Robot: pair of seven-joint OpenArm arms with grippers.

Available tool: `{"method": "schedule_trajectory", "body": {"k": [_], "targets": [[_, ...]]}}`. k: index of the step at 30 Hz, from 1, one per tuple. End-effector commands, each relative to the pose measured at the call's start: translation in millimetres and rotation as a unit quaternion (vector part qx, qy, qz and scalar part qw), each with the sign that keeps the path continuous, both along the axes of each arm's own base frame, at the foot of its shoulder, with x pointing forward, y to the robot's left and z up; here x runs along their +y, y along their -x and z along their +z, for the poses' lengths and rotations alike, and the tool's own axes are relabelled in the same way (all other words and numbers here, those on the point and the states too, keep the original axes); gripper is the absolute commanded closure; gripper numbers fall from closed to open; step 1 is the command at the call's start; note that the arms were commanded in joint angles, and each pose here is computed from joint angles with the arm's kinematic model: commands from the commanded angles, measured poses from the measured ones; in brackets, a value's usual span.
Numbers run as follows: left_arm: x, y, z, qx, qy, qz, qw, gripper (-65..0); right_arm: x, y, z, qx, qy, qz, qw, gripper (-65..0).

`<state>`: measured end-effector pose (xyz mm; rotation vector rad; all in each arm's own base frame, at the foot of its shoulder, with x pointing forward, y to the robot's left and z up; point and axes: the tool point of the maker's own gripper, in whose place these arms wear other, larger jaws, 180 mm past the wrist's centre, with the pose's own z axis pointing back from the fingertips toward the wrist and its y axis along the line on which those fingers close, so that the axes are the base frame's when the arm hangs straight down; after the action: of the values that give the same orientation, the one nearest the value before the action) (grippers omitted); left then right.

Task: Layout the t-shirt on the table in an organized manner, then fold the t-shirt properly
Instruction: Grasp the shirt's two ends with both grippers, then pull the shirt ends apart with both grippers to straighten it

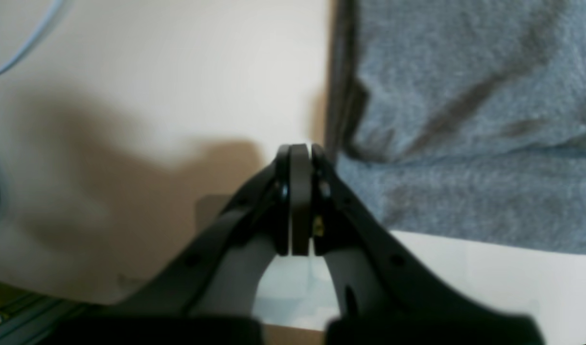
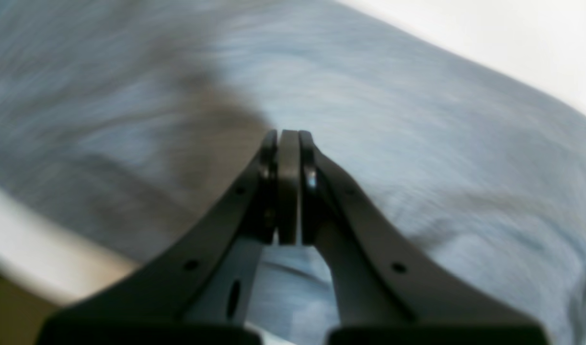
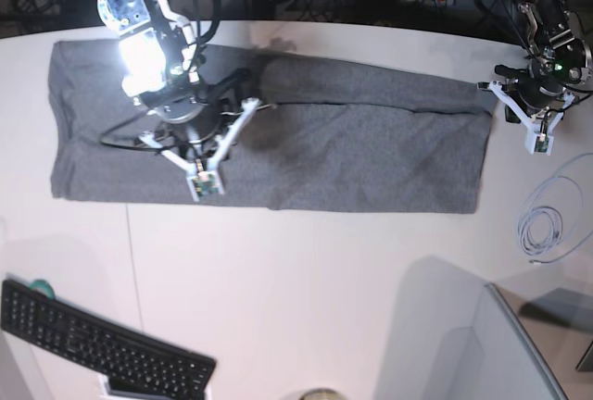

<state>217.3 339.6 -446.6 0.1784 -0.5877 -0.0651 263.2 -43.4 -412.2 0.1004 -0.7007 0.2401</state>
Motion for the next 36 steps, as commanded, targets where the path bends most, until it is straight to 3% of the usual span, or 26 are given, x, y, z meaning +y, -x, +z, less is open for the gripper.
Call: {"method": "schedule_trajectory", "body": {"k": [1, 6, 8, 16, 22, 30, 36], "targets": [[4.7, -7.4, 11.2, -0.026, -0.007, -0.006, 1.0, 0.0, -15.8, -11.7, 9.0, -0.027, -0.001, -0.028, 0.9992, -0.6], [1.4, -5.7, 12.4, -0.042, 0.001, -0.008, 0.999, 0.0, -109.6, -10.9, -8.8, -0.02, 0.04, -0.137, 0.9895, -0.5], [-3.5, -7.9, 15.1, -0.062, 0.029, 0.003, 0.998, 0.0, -144.9, -4.8, -17.8, -0.006, 0.06, -0.167, 0.984, -0.3], [-9.8, -5.5, -0.8, -0.061, 0.079, 0.024, 0.995, 0.0, -219.0, 10.5, -53.6, 0.028, 0.067, -0.226, 0.9714, -0.3], [-14.6, -17.0, -13.8, -0.049, 0.097, 0.022, 0.994, 0.0, -249.0, 16.2, -82.4, 0.074, 0.061, -0.259, 0.9611, -0.3], [-15.8, -30.2, -15.7, -0.049, 0.103, 0.018, 0.993, 0.0, -259.7, 7.1, -68.5, 0.041, 0.072, -0.256, 0.963, -0.3], [12.4, -22.3, 24.5, -0.093, 0.057, 0.029, 0.994, 0.0, -250.4, 7.2, -21.9, -0.026, 0.087, -0.239, 0.9668, -0.2]]}}
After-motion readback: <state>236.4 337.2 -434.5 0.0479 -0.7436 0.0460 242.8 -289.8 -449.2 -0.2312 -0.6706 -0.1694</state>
